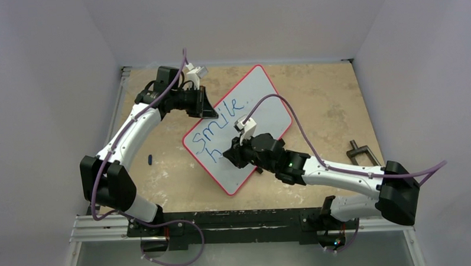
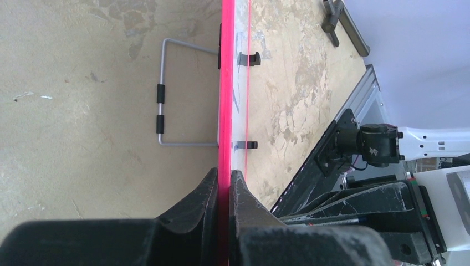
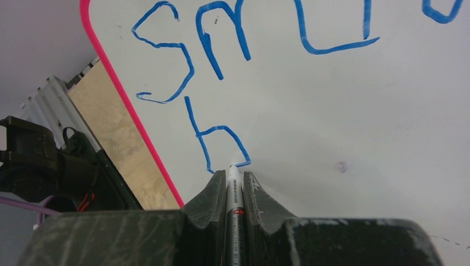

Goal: Write a sentence on the whiteboard

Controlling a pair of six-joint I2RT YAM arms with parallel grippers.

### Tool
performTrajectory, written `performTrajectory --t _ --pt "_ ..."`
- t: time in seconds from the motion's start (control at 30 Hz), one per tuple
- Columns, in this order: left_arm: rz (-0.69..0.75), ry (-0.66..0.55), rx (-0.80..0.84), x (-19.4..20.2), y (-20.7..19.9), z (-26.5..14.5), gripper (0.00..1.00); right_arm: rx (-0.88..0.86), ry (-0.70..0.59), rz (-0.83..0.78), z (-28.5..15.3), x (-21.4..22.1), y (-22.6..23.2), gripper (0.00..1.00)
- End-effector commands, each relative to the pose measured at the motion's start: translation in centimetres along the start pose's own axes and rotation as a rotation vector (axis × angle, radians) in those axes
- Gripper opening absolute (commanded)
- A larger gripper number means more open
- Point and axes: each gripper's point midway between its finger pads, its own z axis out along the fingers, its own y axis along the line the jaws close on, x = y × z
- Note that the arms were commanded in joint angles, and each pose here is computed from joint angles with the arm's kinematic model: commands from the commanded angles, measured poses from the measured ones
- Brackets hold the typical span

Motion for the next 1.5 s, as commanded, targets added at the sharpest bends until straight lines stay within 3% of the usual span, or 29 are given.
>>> performTrajectory --t 0.0,0.53,0.87,1.17,1.47 --pt "0.115 -0.135 -0.012 -3.2 -1.4 -1.8 0.0 -0.036 0.036 -0.016 0.8 1.4 0.3 0.0" --pt "0.114 -0.135 -0.015 -3.3 -1.3 -1.8 0.0 -0.081 0.037 -0.027 1.0 0.9 1.3 0.0" --pt "0.114 -0.133 -0.013 -3.2 -1.3 -1.7 0.0 -0.11 -0.082 -0.011 -1.9 -4.0 2.5 0.0" --pt "0.112 -0.132 -0.014 -3.2 -1.3 -1.7 0.0 0.022 -0.139 -0.01 -1.9 -6.4 0.6 0.0" --pt "0.112 -0.132 -0.013 -3.2 -1.3 -1.7 0.0 0.072 -0.108 -0.026 -0.7 -5.7 -0.1 0.0"
